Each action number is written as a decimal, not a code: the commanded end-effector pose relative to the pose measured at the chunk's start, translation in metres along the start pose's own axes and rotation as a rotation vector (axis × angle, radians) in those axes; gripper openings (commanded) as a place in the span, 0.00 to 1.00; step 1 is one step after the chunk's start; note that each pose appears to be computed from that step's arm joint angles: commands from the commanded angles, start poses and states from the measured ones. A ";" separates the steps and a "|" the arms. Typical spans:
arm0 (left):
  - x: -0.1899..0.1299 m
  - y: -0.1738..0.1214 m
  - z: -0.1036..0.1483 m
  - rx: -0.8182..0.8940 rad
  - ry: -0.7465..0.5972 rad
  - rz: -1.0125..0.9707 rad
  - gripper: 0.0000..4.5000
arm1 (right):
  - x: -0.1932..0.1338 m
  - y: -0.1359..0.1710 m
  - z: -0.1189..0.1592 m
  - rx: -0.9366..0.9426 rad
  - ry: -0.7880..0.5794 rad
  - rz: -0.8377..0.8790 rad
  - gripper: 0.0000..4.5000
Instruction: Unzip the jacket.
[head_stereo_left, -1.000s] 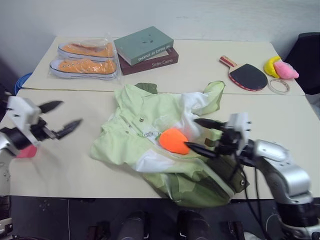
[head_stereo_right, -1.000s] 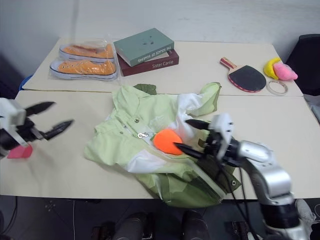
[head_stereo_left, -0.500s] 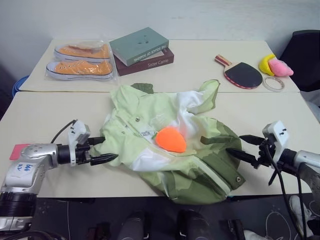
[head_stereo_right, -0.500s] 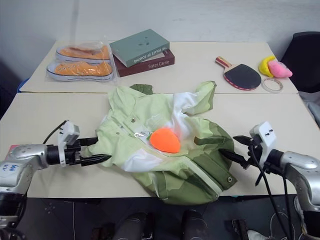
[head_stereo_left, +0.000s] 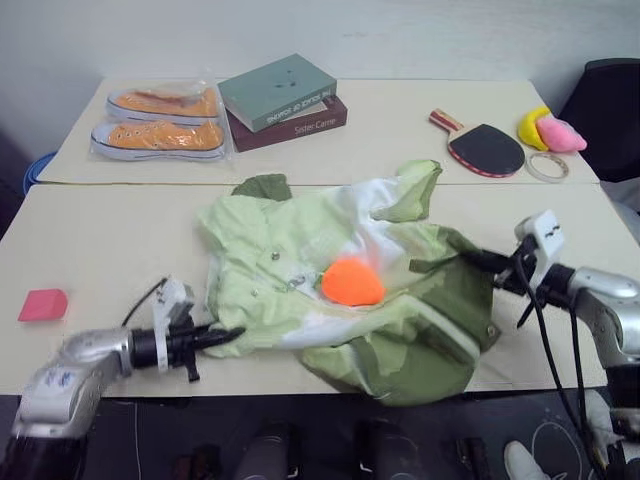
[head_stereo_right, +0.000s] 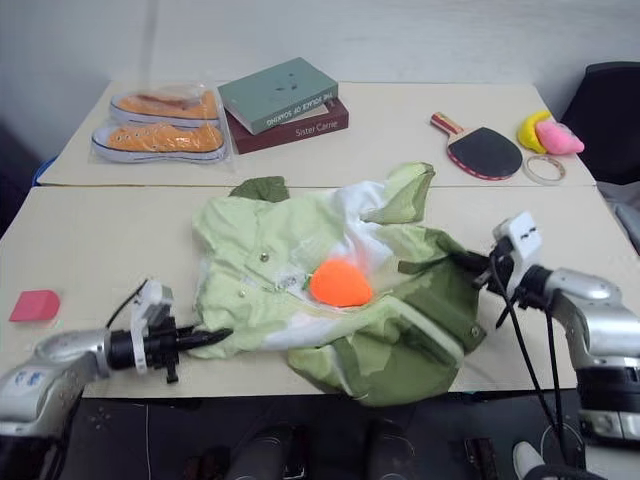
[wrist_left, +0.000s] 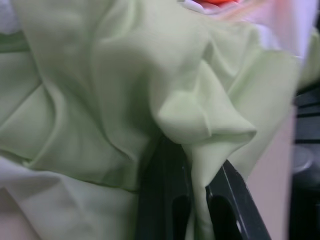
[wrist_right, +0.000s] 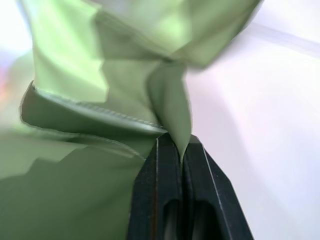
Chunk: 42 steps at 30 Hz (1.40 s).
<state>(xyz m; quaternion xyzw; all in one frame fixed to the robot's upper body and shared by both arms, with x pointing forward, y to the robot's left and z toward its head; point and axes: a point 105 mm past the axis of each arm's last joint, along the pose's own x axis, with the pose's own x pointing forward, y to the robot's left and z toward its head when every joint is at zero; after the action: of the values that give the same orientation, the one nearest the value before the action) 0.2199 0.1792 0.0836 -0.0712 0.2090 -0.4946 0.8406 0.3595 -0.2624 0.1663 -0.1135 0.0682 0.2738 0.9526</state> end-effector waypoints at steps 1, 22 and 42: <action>0.012 -0.029 0.007 -0.007 -0.083 -0.007 0.00 | 0.012 -0.026 0.021 -0.087 -0.059 -0.145 0.00; 0.029 -0.049 0.012 0.075 -0.133 -0.003 0.18 | 0.014 -0.049 0.034 -0.198 -0.160 -0.185 0.28; 0.060 0.007 0.103 0.609 0.056 -0.302 1.00 | 0.011 0.117 0.049 -0.294 -0.056 0.622 1.00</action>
<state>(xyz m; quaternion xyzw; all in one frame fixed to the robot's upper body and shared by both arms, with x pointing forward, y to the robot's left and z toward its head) 0.2875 0.1288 0.1748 0.1462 0.0328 -0.6486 0.7462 0.3038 -0.1603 0.1940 -0.1976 0.0279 0.5631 0.8020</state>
